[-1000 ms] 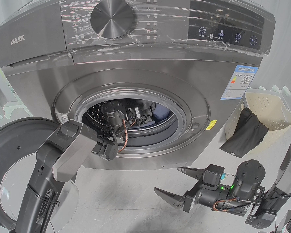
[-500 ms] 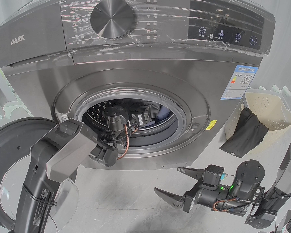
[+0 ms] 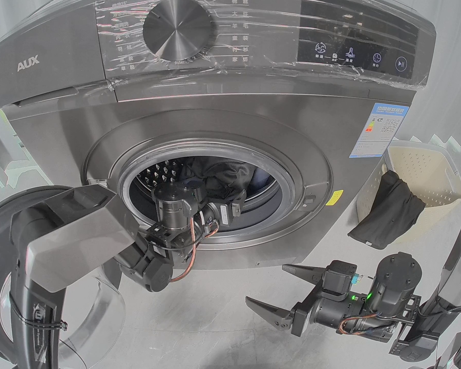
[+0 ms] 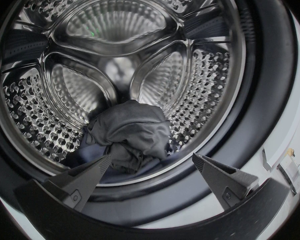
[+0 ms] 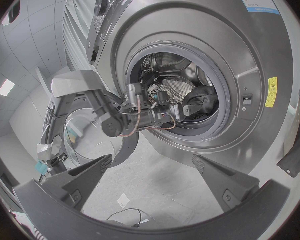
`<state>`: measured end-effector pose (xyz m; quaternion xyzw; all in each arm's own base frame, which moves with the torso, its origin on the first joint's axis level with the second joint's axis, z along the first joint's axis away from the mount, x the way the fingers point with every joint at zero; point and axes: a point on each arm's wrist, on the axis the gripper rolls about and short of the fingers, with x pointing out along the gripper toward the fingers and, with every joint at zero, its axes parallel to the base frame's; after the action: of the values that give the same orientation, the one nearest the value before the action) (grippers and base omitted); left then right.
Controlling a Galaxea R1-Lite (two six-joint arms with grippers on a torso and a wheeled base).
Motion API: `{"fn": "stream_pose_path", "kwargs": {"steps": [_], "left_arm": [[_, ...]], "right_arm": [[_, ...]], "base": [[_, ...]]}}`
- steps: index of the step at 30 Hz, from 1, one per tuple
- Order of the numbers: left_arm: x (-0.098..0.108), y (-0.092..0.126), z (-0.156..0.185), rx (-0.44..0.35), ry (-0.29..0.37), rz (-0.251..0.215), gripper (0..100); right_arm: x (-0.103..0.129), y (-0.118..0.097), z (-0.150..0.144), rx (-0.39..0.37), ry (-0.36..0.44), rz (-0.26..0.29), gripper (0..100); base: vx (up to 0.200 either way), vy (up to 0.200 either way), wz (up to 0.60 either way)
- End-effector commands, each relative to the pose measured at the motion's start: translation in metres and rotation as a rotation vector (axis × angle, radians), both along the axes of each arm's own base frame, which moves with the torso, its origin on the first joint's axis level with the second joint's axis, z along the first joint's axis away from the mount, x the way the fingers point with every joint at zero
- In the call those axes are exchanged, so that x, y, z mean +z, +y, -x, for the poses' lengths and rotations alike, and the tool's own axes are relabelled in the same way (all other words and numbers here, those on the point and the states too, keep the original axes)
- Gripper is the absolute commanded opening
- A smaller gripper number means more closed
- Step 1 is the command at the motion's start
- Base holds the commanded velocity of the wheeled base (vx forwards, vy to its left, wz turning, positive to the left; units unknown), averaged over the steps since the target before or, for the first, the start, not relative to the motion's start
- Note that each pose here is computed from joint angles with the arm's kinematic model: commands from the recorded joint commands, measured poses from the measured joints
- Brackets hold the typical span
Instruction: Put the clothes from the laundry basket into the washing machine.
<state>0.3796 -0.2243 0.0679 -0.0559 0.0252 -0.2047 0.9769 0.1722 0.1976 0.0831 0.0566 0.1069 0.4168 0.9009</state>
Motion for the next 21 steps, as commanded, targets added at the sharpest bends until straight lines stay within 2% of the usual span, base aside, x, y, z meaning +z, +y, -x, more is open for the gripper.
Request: {"fn": "stream_pose_path", "kwargs": {"steps": [1,3,4,6,10,13,17,21], "left_arm": [[0.040,0.004,0.061,-0.092,-0.042,0.036,100],[0.041,0.005,0.065,-0.096,-0.041,0.035,100],[0.045,0.014,0.090,-0.116,-0.016,0.033,100],[0.047,0.023,0.110,-0.132,0.016,0.026,100],[0.051,0.038,0.155,-0.236,0.065,0.042,100],[0.058,0.049,0.178,-0.273,0.049,0.059,100],[0.067,0.066,0.195,-0.246,-0.001,0.084,100],[0.074,0.086,0.216,-0.233,-0.027,0.094,100]], "right_arm": [[0.005,-0.003,0.002,-0.001,-0.013,-0.008,100],[0.005,-0.003,0.002,-0.001,-0.014,-0.009,100],[0.007,-0.004,0.004,0.000,-0.015,-0.018,100],[0.008,-0.006,0.006,0.000,-0.013,-0.017,100],[0.011,-0.012,0.009,-0.016,-0.015,-0.022,100],[0.016,-0.019,0.011,-0.036,-0.024,-0.033,100],[0.025,-0.034,0.017,-0.062,-0.040,-0.051,100],[0.025,-0.049,0.030,-0.097,-0.029,-0.043,100]], "base": [[0.000,0.000,0.00],[0.000,0.000,0.00],[0.000,0.000,0.00],[0.000,0.000,0.00],[0.000,0.000,0.00],[0.000,0.000,0.00],[0.000,0.000,0.00],[0.000,0.000,0.00]]}}
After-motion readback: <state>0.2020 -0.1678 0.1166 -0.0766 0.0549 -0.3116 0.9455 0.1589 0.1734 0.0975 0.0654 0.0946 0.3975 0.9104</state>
